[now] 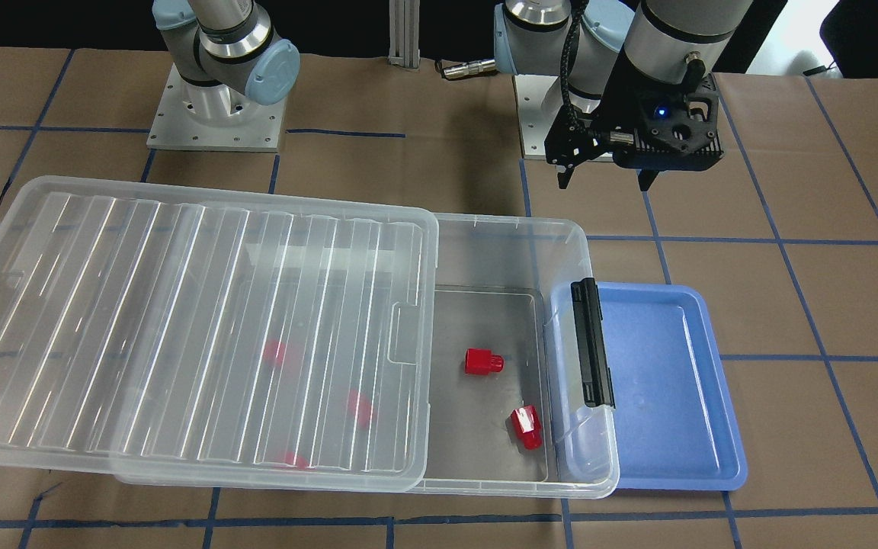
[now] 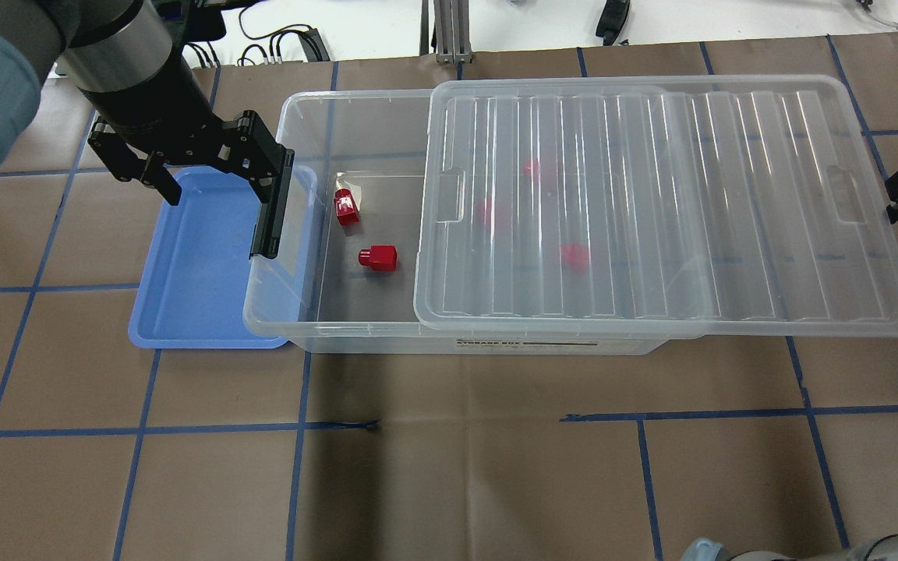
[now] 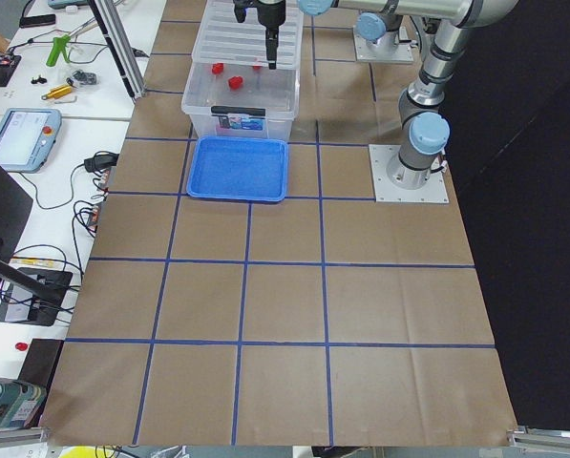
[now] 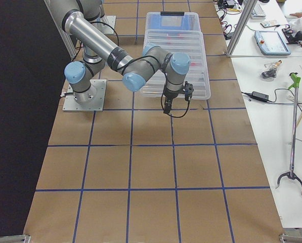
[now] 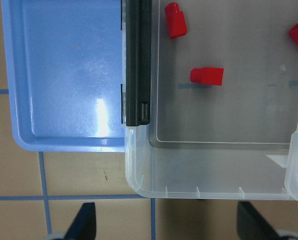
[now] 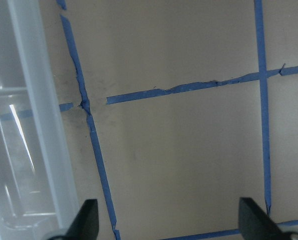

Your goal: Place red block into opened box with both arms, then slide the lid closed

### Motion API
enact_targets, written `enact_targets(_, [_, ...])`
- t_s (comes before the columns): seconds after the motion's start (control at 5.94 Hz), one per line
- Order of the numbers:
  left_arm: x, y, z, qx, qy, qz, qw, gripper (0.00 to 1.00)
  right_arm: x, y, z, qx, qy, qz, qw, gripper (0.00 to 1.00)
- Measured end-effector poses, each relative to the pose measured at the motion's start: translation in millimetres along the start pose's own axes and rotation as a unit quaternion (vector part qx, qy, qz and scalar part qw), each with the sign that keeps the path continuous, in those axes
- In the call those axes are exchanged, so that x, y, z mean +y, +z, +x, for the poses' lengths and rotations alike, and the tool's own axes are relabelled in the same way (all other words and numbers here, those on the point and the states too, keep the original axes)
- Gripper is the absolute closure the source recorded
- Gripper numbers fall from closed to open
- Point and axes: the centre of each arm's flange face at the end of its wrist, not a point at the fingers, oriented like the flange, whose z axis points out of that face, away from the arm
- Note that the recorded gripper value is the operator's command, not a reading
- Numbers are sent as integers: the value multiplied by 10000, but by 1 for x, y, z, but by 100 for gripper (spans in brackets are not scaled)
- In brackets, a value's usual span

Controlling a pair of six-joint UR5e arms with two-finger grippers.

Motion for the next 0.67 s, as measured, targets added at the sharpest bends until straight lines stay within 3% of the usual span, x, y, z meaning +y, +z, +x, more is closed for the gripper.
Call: enact_targets(0.67, [0,0,0,-22,16,1,10000,2,20,17,-52,-43,-134,-159,9998,0])
